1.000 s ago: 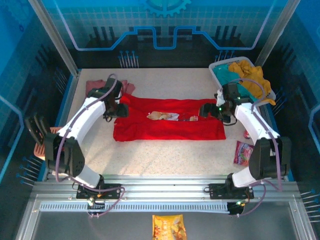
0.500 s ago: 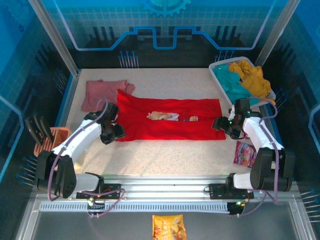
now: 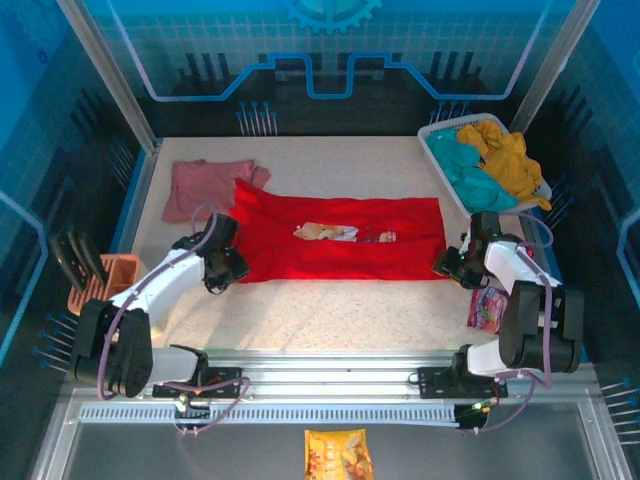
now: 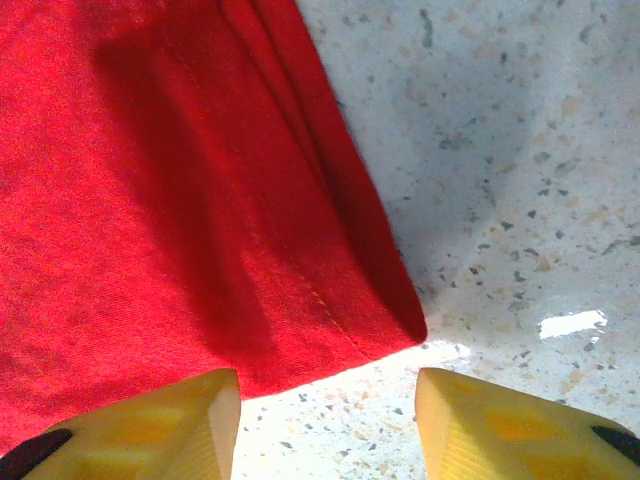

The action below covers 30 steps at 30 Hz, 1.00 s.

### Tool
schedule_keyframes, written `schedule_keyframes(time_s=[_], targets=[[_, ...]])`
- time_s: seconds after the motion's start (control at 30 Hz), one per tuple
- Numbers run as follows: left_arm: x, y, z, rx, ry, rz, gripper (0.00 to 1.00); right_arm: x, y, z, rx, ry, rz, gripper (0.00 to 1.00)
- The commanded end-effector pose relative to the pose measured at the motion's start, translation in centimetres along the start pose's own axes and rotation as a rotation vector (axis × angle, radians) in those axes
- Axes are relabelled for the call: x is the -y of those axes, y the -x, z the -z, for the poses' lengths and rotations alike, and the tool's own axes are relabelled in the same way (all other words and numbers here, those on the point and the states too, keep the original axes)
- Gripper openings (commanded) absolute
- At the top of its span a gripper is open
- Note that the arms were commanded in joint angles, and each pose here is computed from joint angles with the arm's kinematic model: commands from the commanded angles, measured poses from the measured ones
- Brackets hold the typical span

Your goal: Fold and stack the t-shirts

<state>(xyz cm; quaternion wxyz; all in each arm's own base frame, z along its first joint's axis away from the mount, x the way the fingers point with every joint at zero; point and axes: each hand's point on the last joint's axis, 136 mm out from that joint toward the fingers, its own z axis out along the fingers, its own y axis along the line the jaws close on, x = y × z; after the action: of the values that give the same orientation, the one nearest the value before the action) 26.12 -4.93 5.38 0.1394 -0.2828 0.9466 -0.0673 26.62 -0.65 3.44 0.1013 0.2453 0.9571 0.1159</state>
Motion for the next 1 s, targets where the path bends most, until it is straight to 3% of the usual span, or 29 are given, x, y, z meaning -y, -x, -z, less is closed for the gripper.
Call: schedule_keyframes(time_s=[0.0,0.27,0.43,0.57,0.63,0.67,0.97], targets=[[0.0,0.8,-0.3,0.041,-0.015,0.024,0.35,0.9,0.5,-0.8,0.015,-0.027,-0.026,0.50],[-0.2,0.7,-1.0,0.074,-0.042,0.034,0.33,0.6,1.2,-1.7,0.027,-0.008,-0.034,0.46],[-0.2,1.6,-0.9,0.107,-0.030,0.039,0.11,0.6,1.4,-1.9,0.020,-0.008,-0.030,0.36],[-0.2,1.9,-1.0,0.100,-0.014,0.031,0.01,0.7,1.1,-2.1,0.008,-0.011,-0.029,0.24],[-0.3,2.0,-0.9,0.090,0.007,0.012,0.00,1.0,1.1,-1.9,0.011,-0.029,-0.026,0.05],[-0.6,2.1,-0.8,0.083,0.030,0.001,0.00,1.3,1.1,-1.8,0.011,-0.041,-0.028,0.01],[-2.7,3.9,1.9,0.102,0.193,-0.120,0.00,2.6,1.9,-0.2,0.065,-0.071,-0.062,0.00]])
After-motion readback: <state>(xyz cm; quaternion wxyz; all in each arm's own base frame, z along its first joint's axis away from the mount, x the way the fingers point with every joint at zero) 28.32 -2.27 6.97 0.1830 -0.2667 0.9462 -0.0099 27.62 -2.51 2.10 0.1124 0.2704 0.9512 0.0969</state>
